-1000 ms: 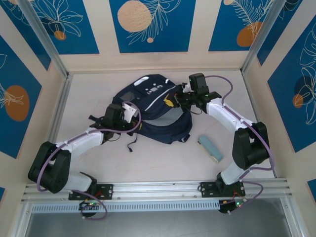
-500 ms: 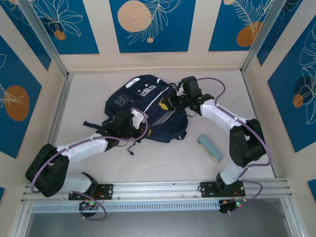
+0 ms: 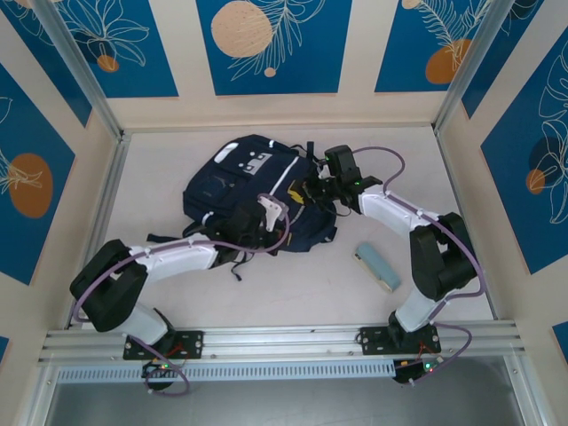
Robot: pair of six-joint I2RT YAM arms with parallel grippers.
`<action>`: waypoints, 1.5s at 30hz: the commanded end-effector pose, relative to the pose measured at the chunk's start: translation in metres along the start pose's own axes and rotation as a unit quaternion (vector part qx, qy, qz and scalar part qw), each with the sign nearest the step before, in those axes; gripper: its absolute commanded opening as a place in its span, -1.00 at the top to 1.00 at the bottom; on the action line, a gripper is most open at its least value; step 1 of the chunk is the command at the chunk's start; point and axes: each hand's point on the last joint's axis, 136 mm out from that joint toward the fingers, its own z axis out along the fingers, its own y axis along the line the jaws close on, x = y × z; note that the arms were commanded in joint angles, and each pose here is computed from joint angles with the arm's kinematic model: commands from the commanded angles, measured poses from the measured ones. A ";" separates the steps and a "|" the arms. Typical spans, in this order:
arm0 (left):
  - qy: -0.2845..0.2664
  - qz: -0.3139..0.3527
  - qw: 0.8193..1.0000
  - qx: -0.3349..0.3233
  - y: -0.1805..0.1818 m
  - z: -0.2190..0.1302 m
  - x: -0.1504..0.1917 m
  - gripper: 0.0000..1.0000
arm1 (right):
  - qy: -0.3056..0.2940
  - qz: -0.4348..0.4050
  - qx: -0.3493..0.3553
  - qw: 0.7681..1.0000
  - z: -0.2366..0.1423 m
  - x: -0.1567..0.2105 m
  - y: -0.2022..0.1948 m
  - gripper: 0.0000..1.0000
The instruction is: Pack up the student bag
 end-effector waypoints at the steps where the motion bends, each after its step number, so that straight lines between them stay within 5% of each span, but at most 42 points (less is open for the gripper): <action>1: -0.046 0.004 0.998 0.051 -0.042 -0.009 -0.043 0.54 | 0.000 -0.030 -0.019 0.999 -0.025 0.012 0.008 0.49; 4: -0.025 -0.017 0.999 0.013 -0.030 -0.016 -0.037 0.01 | -0.023 -0.057 -0.005 0.998 -0.050 0.009 -0.004 0.17; 8: -0.016 -0.041 0.998 -0.032 -0.014 -0.033 -0.031 -0.21 | -0.063 -0.122 0.057 0.989 -0.079 0.009 -0.028 -0.07; 13: -0.030 -0.116 0.985 -0.124 0.031 -0.066 -0.030 -0.43 | -0.091 -0.223 0.147 0.959 -0.097 0.013 -0.059 -0.14; 21: -0.067 -0.212 0.959 -0.177 0.077 -0.098 -0.031 -0.63 | 0.016 -0.412 0.149 0.899 -0.058 0.058 -0.060 -0.19; 25: -0.073 -0.243 0.948 -0.191 0.087 -0.104 -0.030 -0.74 | 0.060 -0.443 0.176 0.877 -0.036 0.064 -0.068 -0.26; 35: -0.053 -0.353 0.932 -0.070 0.063 -0.065 -0.020 -0.66 | 0.047 -0.377 0.116 0.918 -0.011 0.054 -0.044 -0.39; 45: -0.068 -0.387 0.919 -0.032 0.058 -0.048 -0.030 -0.11 | 0.011 -0.309 0.073 0.948 -0.024 0.042 -0.035 -0.22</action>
